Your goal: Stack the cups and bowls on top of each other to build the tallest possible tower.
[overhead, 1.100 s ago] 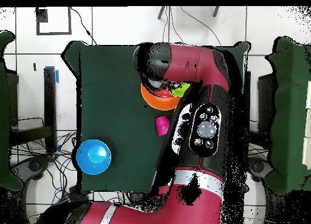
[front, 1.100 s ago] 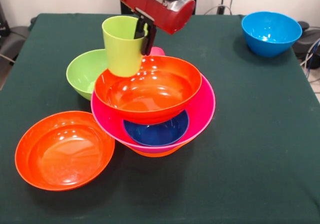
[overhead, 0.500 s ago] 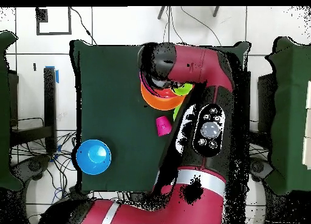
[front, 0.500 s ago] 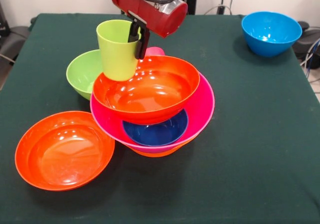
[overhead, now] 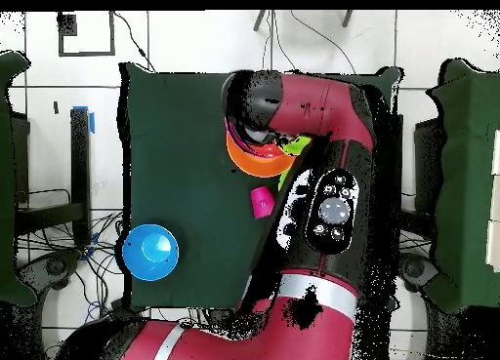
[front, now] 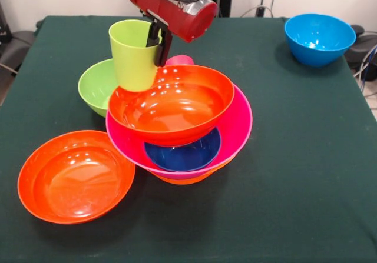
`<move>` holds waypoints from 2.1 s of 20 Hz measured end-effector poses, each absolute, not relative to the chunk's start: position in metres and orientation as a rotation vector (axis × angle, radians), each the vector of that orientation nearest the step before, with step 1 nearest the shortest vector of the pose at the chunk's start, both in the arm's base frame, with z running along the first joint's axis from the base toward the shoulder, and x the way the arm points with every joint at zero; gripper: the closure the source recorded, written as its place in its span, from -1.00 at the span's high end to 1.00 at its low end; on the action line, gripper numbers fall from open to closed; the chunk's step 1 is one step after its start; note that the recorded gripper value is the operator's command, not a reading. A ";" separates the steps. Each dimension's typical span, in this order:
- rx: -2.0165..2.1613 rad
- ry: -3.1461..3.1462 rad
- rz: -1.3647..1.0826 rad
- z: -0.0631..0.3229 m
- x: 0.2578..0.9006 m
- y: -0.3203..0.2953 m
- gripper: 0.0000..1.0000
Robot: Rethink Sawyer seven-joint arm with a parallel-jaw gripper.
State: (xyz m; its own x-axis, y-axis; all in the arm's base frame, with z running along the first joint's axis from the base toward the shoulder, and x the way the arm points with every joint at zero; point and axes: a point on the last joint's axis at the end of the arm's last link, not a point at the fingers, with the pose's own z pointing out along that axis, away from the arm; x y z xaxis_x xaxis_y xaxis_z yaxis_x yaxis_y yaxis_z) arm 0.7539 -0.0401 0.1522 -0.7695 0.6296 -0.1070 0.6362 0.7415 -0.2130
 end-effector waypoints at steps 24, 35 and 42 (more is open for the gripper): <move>1.064 2.887 -0.420 0.159 0.750 -0.043 -1.00; 1.055 2.893 -0.392 0.161 0.753 -0.023 -1.00; 1.052 2.898 -0.383 0.159 0.753 -0.014 -1.00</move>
